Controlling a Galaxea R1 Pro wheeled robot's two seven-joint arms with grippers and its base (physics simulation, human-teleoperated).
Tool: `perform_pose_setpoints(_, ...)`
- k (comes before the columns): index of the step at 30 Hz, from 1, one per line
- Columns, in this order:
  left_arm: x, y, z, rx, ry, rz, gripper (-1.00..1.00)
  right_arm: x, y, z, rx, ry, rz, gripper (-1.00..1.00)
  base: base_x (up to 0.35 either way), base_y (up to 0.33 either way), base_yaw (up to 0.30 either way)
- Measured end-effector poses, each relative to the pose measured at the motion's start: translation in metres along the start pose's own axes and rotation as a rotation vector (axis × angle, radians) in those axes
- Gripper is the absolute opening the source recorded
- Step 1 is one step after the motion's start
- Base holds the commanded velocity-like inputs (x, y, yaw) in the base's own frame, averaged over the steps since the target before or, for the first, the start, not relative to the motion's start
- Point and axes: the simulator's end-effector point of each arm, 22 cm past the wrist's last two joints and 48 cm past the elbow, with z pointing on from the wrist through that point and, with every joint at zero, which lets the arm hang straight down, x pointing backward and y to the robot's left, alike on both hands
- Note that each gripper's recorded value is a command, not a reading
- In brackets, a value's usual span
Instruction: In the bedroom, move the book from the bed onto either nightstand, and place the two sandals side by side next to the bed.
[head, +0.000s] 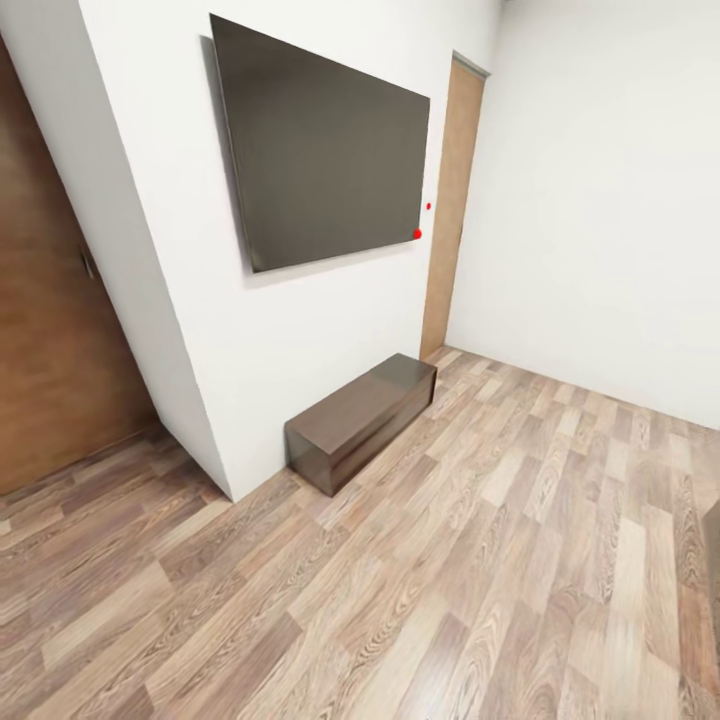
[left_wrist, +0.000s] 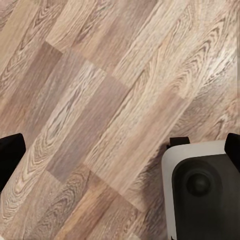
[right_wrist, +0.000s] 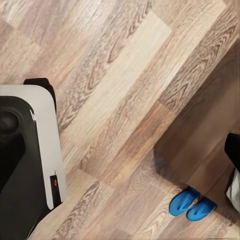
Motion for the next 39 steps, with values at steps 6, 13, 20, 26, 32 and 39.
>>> perform_pose_setpoints(6,0.0003,0.0,0.0,0.0,0.001,0.0,1.0,0.0,0.0003,0.0,0.0,0.0,0.0,1.0,0.006,0.0,-0.256)
perform_pose_setpoints(13,0.0004,0.0,-0.0001,0.0,0.001,0.001,1.0,-0.0004,0.0006,0.0001,-0.001,-0.001,0.0,1.0,0.002,0.0,-0.272)
perform_pose_setpoints(20,0.0003,0.0003,-0.0001,0.001,0.001,0.001,1.0,-0.0006,0.0016,0.0001,-0.002,-0.001,0.0,1.0,0.022,0.008,-0.277)
perform_pose_setpoints(26,-0.0004,-0.0001,-0.0001,0.001,-0.001,0.001,1.0,-0.001,0.0019,0.0,-0.003,-0.003,0.0,1.0,0.082,0.045,-0.278)
perform_pose_setpoints(32,-0.0011,0.0002,-0.0001,0.001,-0.003,0.001,1.0,-0.0015,0.002,0.0,-0.003,-0.004,0.0,1.0,0.124,0.068,-0.279)
perform_pose_setpoints(39,-0.0019,0.001,-0.0001,0.0,-0.006,0.001,1.0,-0.0026,0.0021,-0.0001,-0.003,-0.007,0.0,1.0,0.182,0.095,-0.279)
